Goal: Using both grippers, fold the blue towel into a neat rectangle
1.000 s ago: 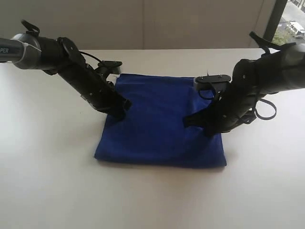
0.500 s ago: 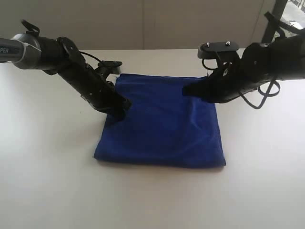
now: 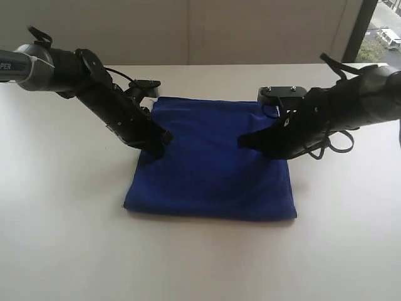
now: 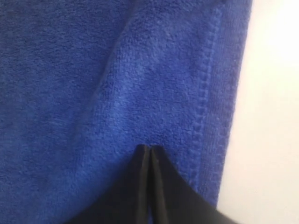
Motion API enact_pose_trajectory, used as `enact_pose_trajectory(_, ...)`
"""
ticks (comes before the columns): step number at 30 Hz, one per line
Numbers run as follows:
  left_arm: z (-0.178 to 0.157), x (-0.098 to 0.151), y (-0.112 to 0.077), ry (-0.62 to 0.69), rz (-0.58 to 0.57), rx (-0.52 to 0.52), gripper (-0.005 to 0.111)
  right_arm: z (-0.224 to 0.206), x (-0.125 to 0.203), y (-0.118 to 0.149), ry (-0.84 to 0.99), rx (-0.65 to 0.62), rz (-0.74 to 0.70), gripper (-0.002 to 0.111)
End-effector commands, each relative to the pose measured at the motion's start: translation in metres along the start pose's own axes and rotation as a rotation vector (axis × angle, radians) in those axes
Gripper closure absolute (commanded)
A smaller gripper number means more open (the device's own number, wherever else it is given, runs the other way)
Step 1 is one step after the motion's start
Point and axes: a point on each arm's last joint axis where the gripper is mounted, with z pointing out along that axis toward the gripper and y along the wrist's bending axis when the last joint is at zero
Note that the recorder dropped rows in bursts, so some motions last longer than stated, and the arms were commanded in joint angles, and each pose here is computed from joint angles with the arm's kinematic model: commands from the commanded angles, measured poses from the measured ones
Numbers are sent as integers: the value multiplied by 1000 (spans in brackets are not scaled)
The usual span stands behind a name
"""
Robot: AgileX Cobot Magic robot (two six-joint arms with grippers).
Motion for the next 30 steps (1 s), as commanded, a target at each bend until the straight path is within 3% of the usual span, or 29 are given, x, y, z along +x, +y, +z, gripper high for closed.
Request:
enact_pose_trajectory(1, 6, 7, 0, 32, 10, -1, 107, -1, 1, -16, 44, 27, 39, 108)
enact_pose_trajectory(13, 6, 6, 0, 31, 10, -2, 107, -8, -6, -20, -4, 28, 60, 108)
enact_pose_trajectory(21, 6, 6, 0, 31, 10, -2, 107, -44, -39, -14, -267, -7, 58, 108)
enact_pose_trajectory(30, 6, 6, 0, 28, 4, 3, 107, 2, -44, -16, -227, 3, 66, 108)
